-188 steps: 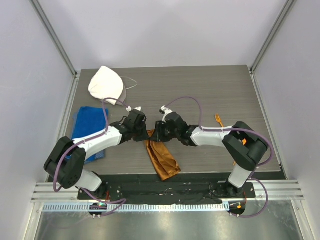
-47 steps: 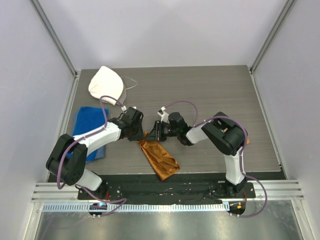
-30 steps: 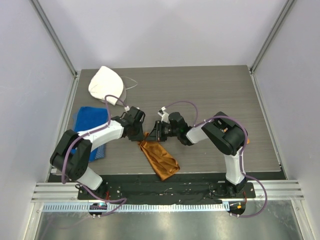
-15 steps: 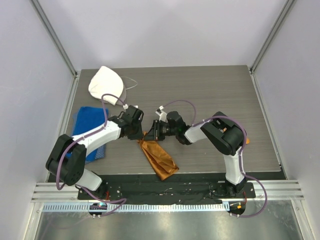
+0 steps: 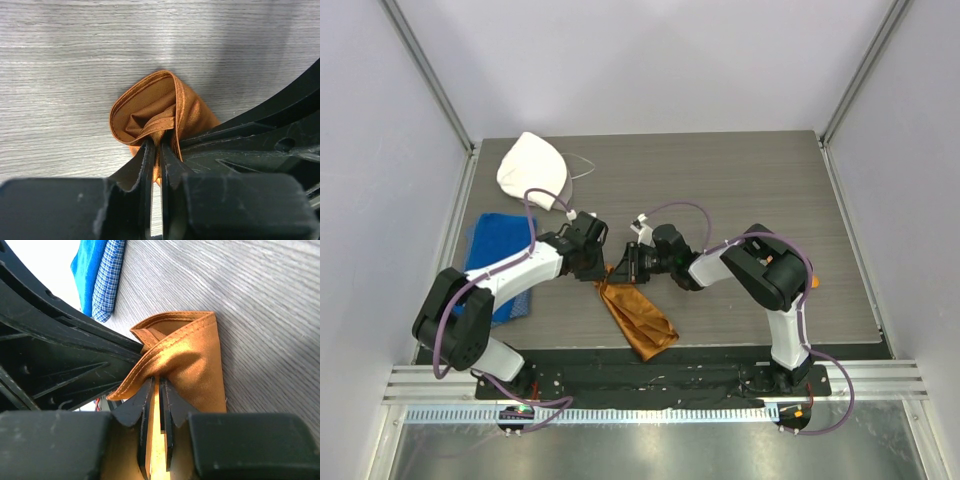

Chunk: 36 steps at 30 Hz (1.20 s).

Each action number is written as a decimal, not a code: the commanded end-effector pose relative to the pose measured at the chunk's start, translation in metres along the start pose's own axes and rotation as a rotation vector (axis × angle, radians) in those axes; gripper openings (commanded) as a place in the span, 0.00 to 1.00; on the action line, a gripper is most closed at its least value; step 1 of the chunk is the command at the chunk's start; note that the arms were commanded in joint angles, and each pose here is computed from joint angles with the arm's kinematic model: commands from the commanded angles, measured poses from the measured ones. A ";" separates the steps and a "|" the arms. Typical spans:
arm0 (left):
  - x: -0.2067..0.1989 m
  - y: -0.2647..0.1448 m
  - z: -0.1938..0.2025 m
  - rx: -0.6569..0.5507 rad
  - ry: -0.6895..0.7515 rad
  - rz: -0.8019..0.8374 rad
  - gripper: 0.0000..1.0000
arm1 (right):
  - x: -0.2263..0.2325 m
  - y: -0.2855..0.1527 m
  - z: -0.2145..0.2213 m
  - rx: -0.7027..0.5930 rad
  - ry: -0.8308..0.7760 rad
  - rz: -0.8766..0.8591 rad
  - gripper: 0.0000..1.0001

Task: Fold the napkin into a case and place the utensils inside
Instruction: Grasp the top corner of the smaller rectangle folded napkin from the folded napkin.

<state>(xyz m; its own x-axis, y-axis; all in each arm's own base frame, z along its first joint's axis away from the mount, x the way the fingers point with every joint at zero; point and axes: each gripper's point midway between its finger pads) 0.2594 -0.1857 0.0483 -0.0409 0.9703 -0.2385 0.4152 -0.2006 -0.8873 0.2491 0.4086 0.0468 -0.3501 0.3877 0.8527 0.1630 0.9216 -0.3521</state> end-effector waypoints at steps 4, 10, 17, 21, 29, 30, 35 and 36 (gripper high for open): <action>-0.007 -0.011 -0.011 -0.038 0.007 0.023 0.18 | 0.019 -0.003 -0.006 -0.018 -0.051 -0.041 0.18; -0.008 -0.016 -0.011 -0.045 0.000 0.033 0.23 | 0.021 -0.003 -0.003 -0.011 -0.053 -0.041 0.17; -0.007 -0.017 -0.011 -0.051 0.001 0.033 0.17 | 0.025 -0.003 -0.005 -0.016 -0.059 -0.047 0.17; -0.006 -0.012 -0.008 -0.035 0.002 0.029 0.11 | 0.025 -0.003 -0.004 -0.013 -0.057 -0.046 0.17; -0.006 -0.007 -0.007 -0.022 0.006 0.019 0.04 | 0.027 -0.003 -0.007 -0.018 -0.060 -0.049 0.17; -0.007 -0.008 -0.007 -0.023 0.004 0.022 0.00 | 0.029 -0.003 -0.008 -0.020 -0.061 -0.052 0.17; -0.018 -0.027 -0.016 -0.065 -0.012 0.103 0.00 | 0.033 -0.001 -0.008 -0.010 -0.064 -0.066 0.17; -0.020 -0.028 -0.015 -0.057 -0.018 0.115 0.00 | 0.035 0.000 -0.008 -0.008 -0.067 -0.073 0.16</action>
<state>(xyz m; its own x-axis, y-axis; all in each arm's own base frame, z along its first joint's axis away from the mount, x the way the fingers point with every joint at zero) 0.2578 -0.1868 0.0566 -0.0340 0.9660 -0.2563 0.4251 -0.2181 -0.8785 0.2419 0.4090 0.0423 -0.3416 0.3971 0.8518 0.1462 0.9178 -0.3692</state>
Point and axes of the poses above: each gripper's point midway between its finger pads, its own y axis out along the fingers, its own x axis along the line the jaws close on, z = x × y
